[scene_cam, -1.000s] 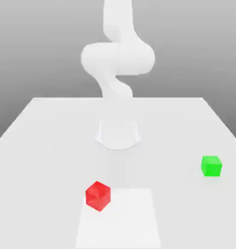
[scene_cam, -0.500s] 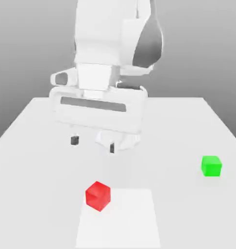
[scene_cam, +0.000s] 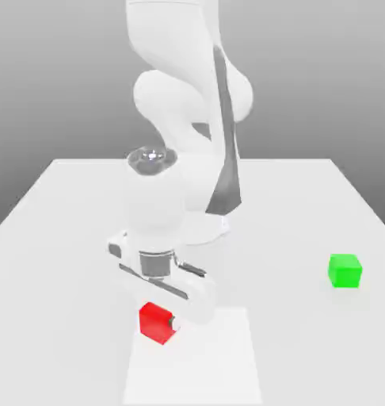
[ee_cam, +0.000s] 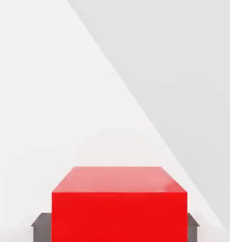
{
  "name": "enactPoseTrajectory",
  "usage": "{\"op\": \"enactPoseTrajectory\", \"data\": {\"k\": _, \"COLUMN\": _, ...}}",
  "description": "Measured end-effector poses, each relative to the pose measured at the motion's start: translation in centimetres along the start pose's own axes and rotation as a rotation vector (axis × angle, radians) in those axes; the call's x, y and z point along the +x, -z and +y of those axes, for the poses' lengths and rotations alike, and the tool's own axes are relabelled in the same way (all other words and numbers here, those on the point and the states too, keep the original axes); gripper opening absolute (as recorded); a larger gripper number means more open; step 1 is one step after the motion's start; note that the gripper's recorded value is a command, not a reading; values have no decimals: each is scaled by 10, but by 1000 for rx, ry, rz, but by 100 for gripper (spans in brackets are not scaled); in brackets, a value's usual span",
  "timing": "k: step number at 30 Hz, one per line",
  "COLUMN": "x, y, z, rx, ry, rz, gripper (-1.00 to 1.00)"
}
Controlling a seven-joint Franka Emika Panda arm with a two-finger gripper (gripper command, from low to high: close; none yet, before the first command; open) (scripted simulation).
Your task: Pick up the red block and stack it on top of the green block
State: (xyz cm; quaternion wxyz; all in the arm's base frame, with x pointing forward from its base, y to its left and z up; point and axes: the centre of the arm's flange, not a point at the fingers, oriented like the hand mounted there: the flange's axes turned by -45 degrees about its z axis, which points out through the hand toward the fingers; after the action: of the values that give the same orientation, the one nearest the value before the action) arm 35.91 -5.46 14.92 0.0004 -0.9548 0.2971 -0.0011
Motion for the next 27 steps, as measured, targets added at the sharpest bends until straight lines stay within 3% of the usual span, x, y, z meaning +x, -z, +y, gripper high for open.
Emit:
{"op": "enactPoseTrajectory", "data": {"k": 10, "x": -6, "y": 59, "z": -11, "rx": 0, "ry": 29, "rz": -1, "gripper": -100}}
{"op": "enactPoseTrajectory", "data": {"k": 19, "x": -123, "y": 81, "z": -149, "rx": 9, "ry": 454, "rz": 0, "gripper": -100}}
{"op": "enactPoseTrajectory", "data": {"k": 27, "x": -281, "y": 95, "z": -211, "rx": 5, "ry": 847, "rz": -2, "gripper": -100}}
